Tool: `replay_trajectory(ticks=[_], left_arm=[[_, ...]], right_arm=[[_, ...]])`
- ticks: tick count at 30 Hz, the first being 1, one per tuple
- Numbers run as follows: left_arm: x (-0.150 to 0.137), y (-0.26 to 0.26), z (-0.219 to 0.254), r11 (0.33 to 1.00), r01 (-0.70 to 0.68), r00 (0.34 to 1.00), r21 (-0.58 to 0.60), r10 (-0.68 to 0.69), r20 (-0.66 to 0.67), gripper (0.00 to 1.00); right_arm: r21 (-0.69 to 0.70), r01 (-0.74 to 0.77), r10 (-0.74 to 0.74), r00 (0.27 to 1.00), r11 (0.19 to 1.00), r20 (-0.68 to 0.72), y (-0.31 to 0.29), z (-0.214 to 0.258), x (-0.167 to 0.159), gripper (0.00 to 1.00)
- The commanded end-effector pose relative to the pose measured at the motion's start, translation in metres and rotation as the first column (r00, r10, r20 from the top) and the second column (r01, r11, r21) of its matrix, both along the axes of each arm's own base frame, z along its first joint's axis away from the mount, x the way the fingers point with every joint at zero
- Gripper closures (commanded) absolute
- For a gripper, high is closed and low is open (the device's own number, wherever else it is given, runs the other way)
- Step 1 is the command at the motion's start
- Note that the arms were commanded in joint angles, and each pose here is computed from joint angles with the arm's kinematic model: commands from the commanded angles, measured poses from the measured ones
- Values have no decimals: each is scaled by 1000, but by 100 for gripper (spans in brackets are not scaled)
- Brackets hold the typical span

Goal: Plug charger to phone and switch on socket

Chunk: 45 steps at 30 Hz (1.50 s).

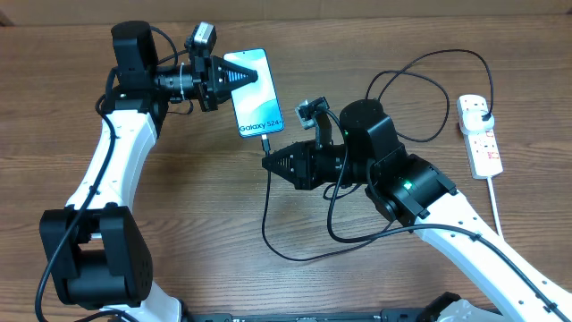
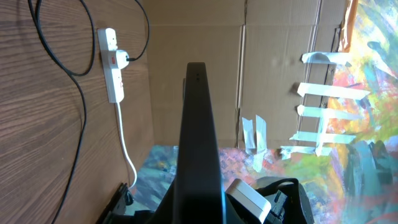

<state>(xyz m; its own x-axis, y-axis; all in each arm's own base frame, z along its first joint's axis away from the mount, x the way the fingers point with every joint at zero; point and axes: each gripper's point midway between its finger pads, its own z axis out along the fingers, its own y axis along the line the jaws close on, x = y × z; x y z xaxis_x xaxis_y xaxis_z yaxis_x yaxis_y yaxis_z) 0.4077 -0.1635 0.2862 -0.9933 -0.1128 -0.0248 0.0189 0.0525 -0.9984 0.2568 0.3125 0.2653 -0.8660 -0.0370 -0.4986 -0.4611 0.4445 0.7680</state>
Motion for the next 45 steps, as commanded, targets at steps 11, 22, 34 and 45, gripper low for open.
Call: replay_trajectory(ticks=[11, 22, 34, 45], left_arm=[[-14, -6, 21, 999, 50, 996, -12, -49, 75, 96], [-19, -9, 22, 997, 79, 993, -20, -76, 95, 96], [-27, -9, 26, 991, 128, 981, -35, -121, 153, 96], [-32, -19, 26, 987, 157, 973, -34, -149, 174, 96]], right_arm=[[-3, 3, -3, 1000, 1000, 4, 1, -1, 1, 96], [-6, 10, -10, 1000, 1000, 6, 1, -2, 2, 96], [-9, 17, -17, 1000, 1000, 6, 0, -2, 3, 96], [-10, 21, -21, 1000, 1000, 7, 0, -2, 3, 96]])
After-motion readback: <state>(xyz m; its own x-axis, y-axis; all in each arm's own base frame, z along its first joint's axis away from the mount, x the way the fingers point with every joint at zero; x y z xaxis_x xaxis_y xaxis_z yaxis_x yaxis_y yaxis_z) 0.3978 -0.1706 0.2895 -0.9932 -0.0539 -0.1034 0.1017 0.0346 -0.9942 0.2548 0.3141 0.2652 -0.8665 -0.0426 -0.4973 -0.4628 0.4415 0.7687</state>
